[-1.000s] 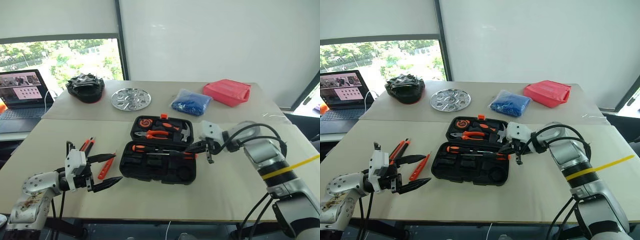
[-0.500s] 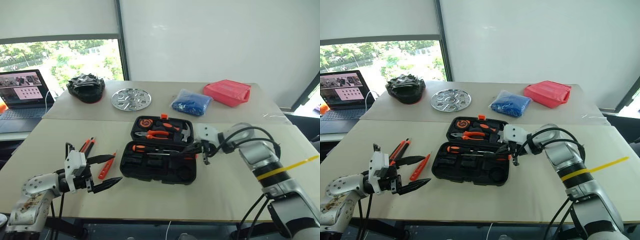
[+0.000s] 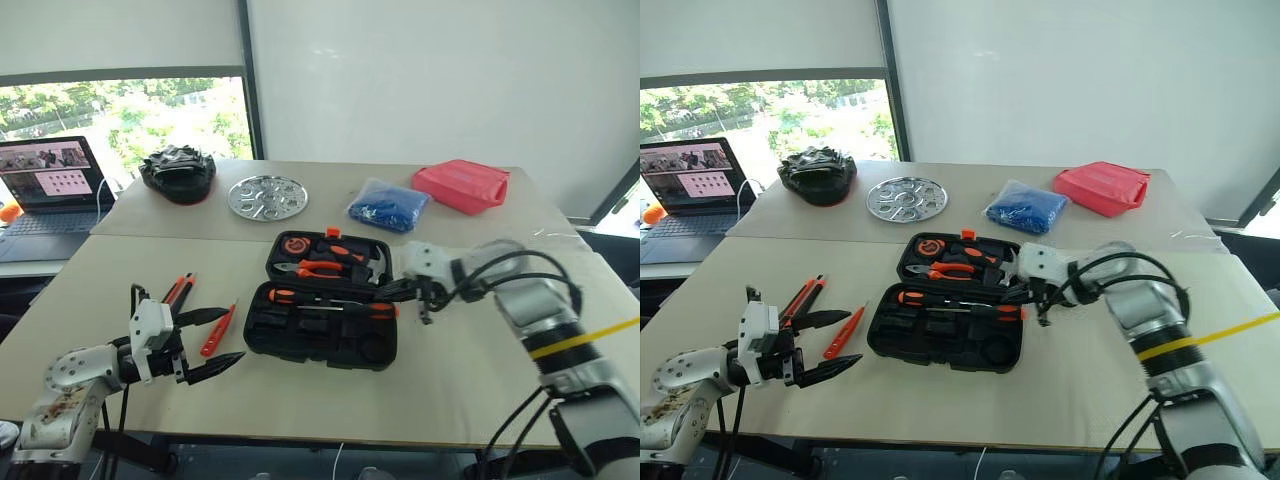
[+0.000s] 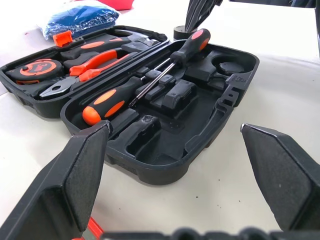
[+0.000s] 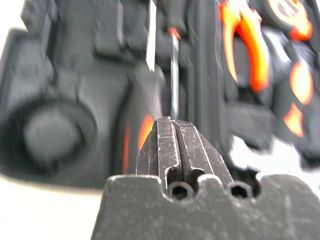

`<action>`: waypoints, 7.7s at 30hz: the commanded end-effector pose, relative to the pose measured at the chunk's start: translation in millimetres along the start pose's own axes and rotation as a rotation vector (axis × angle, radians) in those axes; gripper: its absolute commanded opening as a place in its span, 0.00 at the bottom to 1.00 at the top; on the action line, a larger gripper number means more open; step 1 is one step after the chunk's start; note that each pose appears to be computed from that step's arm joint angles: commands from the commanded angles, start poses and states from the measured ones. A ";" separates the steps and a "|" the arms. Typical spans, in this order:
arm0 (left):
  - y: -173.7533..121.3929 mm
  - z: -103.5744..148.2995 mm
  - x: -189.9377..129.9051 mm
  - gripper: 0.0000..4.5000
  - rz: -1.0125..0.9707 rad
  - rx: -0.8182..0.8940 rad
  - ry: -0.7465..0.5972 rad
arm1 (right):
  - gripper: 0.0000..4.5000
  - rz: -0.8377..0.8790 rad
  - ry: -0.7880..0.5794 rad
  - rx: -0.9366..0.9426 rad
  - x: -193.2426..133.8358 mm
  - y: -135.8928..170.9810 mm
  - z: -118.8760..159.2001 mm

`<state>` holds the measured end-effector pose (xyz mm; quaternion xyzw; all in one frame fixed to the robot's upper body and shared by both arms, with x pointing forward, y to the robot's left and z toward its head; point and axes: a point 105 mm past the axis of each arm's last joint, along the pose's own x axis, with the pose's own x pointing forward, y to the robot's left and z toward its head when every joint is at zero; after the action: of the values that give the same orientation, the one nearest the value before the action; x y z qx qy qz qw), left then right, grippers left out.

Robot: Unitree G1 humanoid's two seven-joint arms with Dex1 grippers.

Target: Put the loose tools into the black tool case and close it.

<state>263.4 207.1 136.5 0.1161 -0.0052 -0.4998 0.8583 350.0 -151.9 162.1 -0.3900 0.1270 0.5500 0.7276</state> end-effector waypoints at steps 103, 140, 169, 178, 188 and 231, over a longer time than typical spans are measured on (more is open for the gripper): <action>45.7 -40.8 3.8 0.36 0.606 -0.432 0.620 | 1.00 -0.183 -0.743 0.041 -44.5 94.8 52.1; 40.8 11.4 126.9 0.14 -0.549 0.487 0.558 | 1.00 -0.261 -0.705 0.064 -46.9 102.9 49.5; 31.2 25.1 144.8 0.63 -0.490 0.420 0.486 | 1.00 -0.253 -0.697 0.049 -45.2 97.7 52.5; 40.9 53.8 130.3 0.63 -0.439 0.402 0.343 | 1.00 -0.245 -0.691 0.052 -43.0 96.8 52.3; 43.1 16.3 123.9 0.02 -0.391 0.243 0.358 | 1.00 -0.243 -0.693 0.047 -42.3 95.3 53.8; 1.4 -42.9 -177.1 0.99 0.906 -0.108 0.146 | 1.00 -0.270 -0.769 0.089 -37.6 99.0 47.8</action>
<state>186.2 356.3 99.4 0.0799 0.0644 -0.1108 0.9885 238.1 -136.3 165.4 -0.1305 -0.1583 0.5500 0.8096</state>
